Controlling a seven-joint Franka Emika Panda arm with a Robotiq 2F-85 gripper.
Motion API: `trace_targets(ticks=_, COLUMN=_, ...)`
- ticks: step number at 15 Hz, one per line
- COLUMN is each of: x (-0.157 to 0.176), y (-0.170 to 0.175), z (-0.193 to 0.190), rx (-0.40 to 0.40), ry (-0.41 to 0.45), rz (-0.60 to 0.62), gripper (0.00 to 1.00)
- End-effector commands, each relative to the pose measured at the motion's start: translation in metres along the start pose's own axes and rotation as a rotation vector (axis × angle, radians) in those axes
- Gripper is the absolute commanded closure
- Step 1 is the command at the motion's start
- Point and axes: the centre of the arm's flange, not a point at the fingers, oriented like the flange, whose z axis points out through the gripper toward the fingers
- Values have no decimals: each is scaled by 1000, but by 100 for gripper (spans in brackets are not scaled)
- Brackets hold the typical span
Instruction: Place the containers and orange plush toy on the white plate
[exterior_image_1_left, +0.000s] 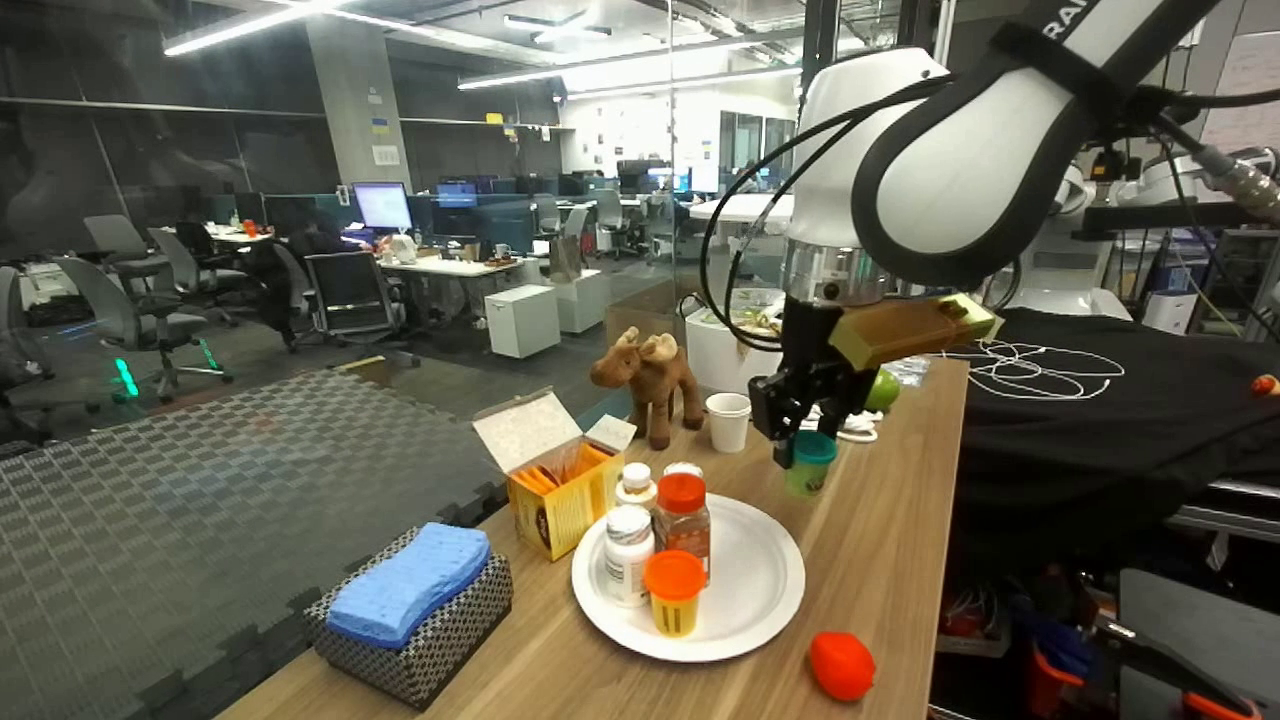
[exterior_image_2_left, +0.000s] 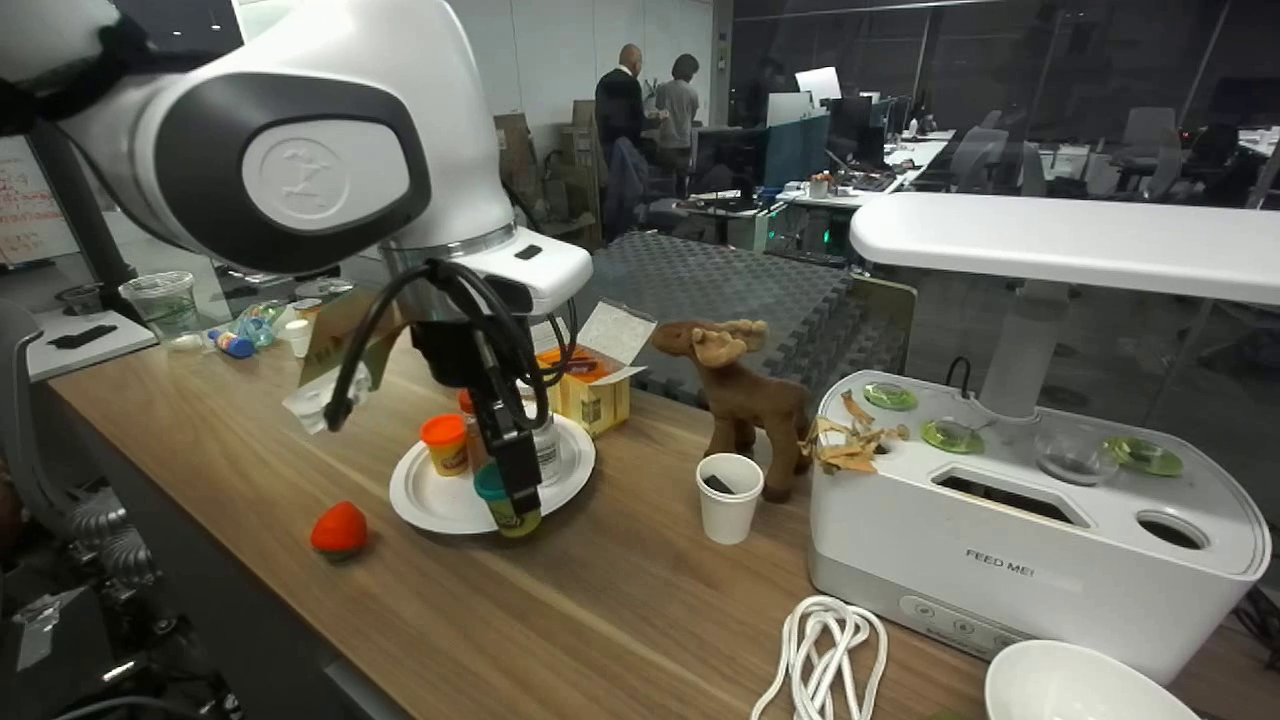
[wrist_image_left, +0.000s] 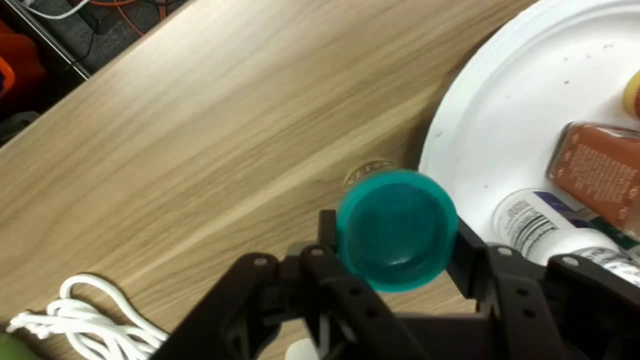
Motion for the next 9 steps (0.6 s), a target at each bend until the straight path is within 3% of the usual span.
trace_targets(ticks=1, x=11, y=-36, z=0, rx=29, ry=-13, rz=-7, gripper=72)
trace_targets(ticks=9, x=23, y=-79, z=41, rx=42, ry=-69, rz=-20, gripper=72)
